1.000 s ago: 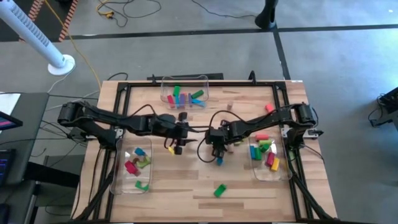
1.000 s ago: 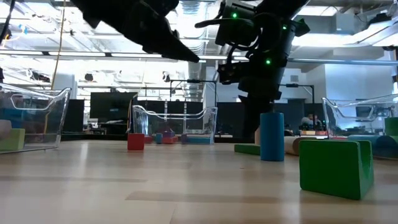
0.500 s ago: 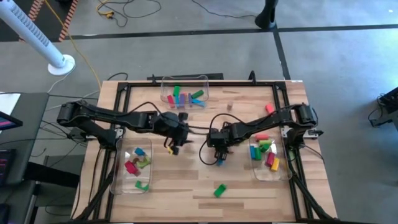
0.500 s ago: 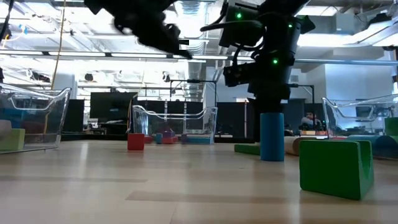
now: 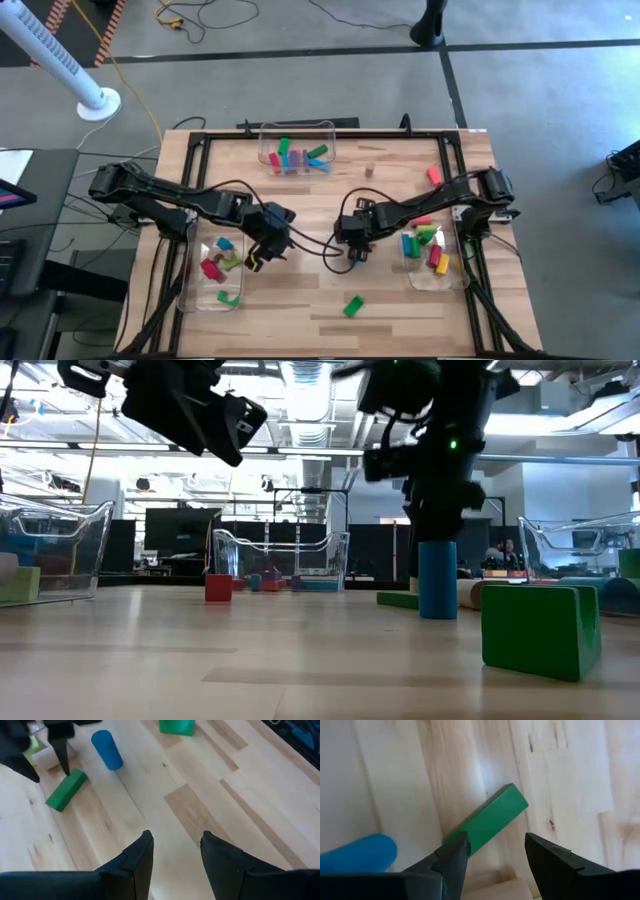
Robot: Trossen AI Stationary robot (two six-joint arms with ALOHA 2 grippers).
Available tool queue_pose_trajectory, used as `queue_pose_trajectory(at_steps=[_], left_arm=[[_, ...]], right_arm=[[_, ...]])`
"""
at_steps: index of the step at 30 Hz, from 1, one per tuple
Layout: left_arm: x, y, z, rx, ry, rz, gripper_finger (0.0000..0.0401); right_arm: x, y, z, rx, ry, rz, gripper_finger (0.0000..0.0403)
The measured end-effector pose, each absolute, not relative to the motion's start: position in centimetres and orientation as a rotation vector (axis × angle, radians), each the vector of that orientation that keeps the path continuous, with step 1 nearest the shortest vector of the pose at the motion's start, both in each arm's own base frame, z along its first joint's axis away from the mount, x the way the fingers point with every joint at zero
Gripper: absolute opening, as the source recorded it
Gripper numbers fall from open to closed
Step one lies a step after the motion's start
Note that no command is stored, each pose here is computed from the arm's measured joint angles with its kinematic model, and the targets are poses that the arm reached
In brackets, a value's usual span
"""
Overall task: Sort blocks by size
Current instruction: Put the light green arc block into the left transparent bin
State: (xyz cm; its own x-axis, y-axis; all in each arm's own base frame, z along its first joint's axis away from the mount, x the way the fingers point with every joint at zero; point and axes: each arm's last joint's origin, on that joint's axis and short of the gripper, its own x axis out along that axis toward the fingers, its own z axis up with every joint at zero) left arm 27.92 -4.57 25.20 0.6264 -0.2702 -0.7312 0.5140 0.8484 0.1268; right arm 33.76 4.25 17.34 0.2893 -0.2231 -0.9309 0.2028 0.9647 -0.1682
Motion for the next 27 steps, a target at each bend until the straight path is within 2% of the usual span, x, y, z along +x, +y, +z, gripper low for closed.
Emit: queue_pose_trajectory(at_steps=[12,19,27], left_arm=[[27.7,-4.7,25.0,0.343,0.798,-0.465,0.0155],[27.5,-4.7,24.8,0.333,0.825,-0.466,0.0155],[27.4,-5.1,24.8,0.338,0.823,-0.478,0.0155]], right_arm=[[31.6,5.9,22.4,-0.070,1.090,-0.296,0.0225],[30.3,6.0,22.1,-0.052,1.201,-0.350,0.0225],[29.8,7.4,21.6,-0.079,1.210,-0.306,0.0225]])
